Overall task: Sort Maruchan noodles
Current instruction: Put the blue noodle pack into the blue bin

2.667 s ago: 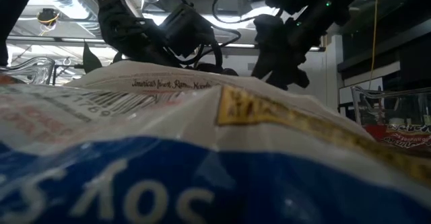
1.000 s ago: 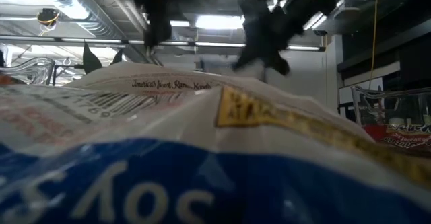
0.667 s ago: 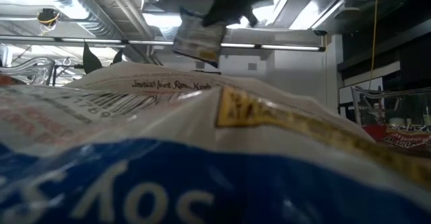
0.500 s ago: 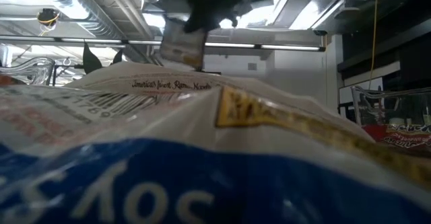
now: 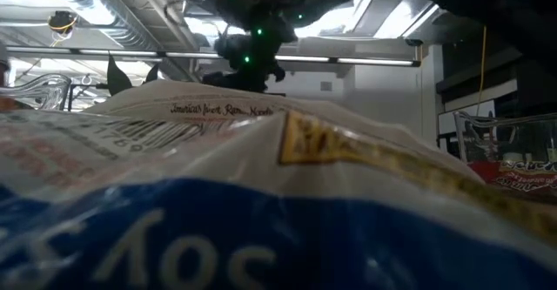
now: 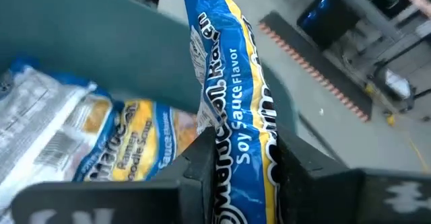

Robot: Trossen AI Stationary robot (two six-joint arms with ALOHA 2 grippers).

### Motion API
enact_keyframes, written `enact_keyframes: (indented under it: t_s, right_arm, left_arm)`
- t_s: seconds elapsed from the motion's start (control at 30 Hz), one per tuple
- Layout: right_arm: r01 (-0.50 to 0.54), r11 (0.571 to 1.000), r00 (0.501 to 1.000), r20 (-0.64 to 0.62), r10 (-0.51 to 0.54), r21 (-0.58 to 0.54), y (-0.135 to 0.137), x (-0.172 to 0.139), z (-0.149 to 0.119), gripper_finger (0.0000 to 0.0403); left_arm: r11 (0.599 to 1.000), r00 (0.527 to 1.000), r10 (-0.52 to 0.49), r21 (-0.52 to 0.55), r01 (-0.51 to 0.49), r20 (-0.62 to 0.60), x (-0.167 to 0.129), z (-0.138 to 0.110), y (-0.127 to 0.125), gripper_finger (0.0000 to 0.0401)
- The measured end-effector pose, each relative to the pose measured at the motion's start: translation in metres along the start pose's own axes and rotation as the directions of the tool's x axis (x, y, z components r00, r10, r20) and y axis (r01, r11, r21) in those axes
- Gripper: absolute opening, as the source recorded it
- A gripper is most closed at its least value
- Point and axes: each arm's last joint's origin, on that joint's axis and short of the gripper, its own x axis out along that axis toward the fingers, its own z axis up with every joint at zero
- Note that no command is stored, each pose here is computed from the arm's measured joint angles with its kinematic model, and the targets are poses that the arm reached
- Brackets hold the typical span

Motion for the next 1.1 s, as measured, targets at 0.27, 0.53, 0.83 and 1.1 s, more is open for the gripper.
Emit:
enact_keyframes:
  t_s: [0.27, 0.53, 0.83, 1.1]
  right_arm:
    - [-0.039, 0.998, 0.998, -0.046, 0.037, -0.044, 0.006, 0.015, -0.012, 0.0092]
    - [-0.137, 0.991, 0.990, -0.044, 0.136, -0.009, -0.006, 0.025, -0.011, 0.0265]
    - [-0.355, 0.931, 0.934, 0.059, 0.351, 0.086, -0.007, 0.002, 0.015, 0.0315]
    - [-0.402, 0.914, 0.915, 0.072, 0.398, 0.059, 0.010, -0.019, 0.025, 0.0262]
  left_arm:
    - [1.000, 1.000, 0.005, 0.020, -0.005, -0.006, 0.000, -0.001, 0.000, 0.0105]
    - [0.999, 1.000, 0.024, 0.029, -0.024, 0.000, 0.000, -0.001, 0.001, 0.0105]
    - [0.999, 0.999, 0.036, 0.031, -0.036, -0.020, 0.000, -0.003, 0.002, 0.0105]
    - [0.999, 0.999, 0.024, 0.036, -0.023, -0.042, -0.001, -0.005, 0.000, 0.0105]
